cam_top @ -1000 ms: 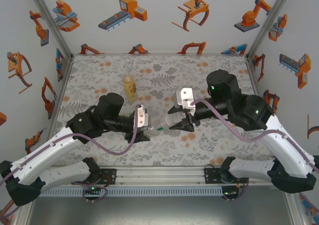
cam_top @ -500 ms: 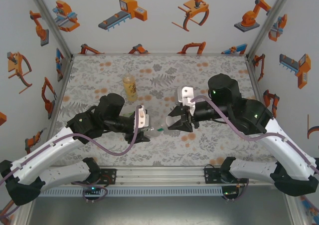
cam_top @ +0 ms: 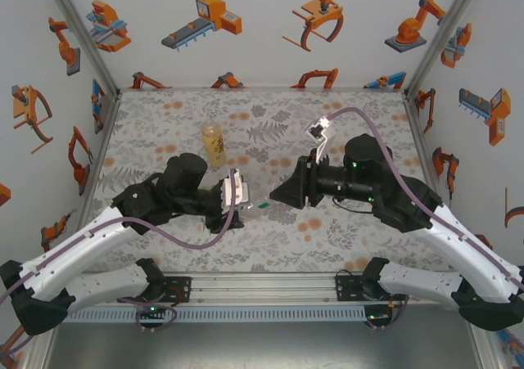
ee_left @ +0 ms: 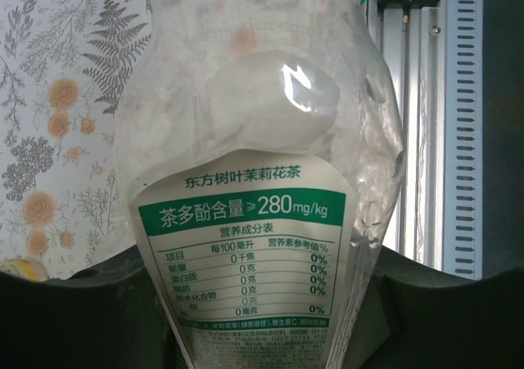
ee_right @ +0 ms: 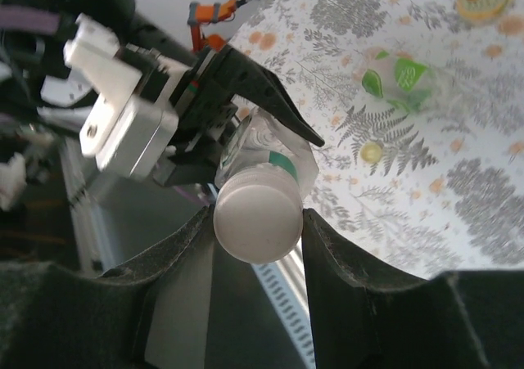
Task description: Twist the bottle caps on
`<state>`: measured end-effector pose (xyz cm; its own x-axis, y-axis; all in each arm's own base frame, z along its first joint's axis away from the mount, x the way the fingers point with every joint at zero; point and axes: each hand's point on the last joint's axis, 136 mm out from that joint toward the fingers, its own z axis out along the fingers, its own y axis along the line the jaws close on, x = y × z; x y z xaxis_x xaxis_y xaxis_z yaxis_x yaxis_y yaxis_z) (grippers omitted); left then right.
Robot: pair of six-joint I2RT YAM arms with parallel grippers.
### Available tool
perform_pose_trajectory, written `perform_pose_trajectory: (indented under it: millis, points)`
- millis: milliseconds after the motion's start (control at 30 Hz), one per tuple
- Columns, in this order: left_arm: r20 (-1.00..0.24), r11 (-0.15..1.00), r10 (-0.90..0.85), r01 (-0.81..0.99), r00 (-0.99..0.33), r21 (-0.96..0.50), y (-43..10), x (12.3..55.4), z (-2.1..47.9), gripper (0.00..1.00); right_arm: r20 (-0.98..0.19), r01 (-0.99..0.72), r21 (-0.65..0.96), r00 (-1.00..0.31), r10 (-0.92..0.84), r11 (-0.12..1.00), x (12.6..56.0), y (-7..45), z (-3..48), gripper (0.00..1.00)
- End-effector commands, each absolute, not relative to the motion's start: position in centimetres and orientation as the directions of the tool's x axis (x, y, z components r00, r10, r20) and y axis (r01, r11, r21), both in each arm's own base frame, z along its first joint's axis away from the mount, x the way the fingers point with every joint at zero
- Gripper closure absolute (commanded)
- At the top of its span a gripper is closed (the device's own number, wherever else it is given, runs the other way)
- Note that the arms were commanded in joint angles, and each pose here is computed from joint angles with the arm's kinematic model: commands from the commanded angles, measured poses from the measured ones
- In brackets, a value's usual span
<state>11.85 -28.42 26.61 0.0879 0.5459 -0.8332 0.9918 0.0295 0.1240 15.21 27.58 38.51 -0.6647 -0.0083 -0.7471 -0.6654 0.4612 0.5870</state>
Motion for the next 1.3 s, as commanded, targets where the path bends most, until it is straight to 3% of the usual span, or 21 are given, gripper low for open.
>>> perform_pose_trajectory:
  millis: [0,167,233,433,567,800,1067,1267]
  points:
    - [-0.848,0.006,0.511,0.986,0.138,0.164,-29.3,11.9,28.2,1.00,-0.580,-0.382,0.731,-0.785,0.219,0.565,17.8,26.1,38.5,1.00]
    - [-0.848,0.028,0.513,0.985,0.131,0.169,-29.5,12.3,28.2,0.99,-0.470,-0.217,0.749,-0.840,0.271,0.627,18.0,25.1,36.8,1.00]
    - [-0.849,0.040,0.513,0.985,0.126,0.171,-29.6,12.6,28.2,0.92,-0.460,-0.214,0.756,-0.846,0.270,0.619,18.0,25.4,36.7,1.00]
    - [-0.857,0.074,0.503,0.982,0.114,0.174,-29.8,13.2,28.4,0.37,-0.515,-0.232,0.702,-0.818,0.255,0.673,18.7,24.7,36.2,1.00]
    - [-0.856,0.108,0.505,0.976,0.111,0.191,-29.4,13.6,28.5,0.25,-0.582,-0.262,0.617,-0.787,0.206,0.742,19.7,23.9,35.6,1.00]
    - [-0.846,0.266,0.533,0.949,0.001,0.169,-28.1,15.7,27.6,0.24,-0.595,-0.255,0.484,-0.797,0.102,0.837,23.2,22.7,32.8,1.00]
    - [-0.839,0.542,0.481,0.838,-0.255,0.057,-25.6,19.6,25.7,0.24,-0.628,-0.237,0.275,-0.778,-0.012,0.932,30.4,19.0,30.9,1.00]
    - [-0.795,0.599,0.498,0.800,-0.347,0.026,-24.3,20.5,23.8,0.22,-0.614,-0.201,0.153,-0.787,-0.067,0.968,36.5,15.9,29.0,1.00]
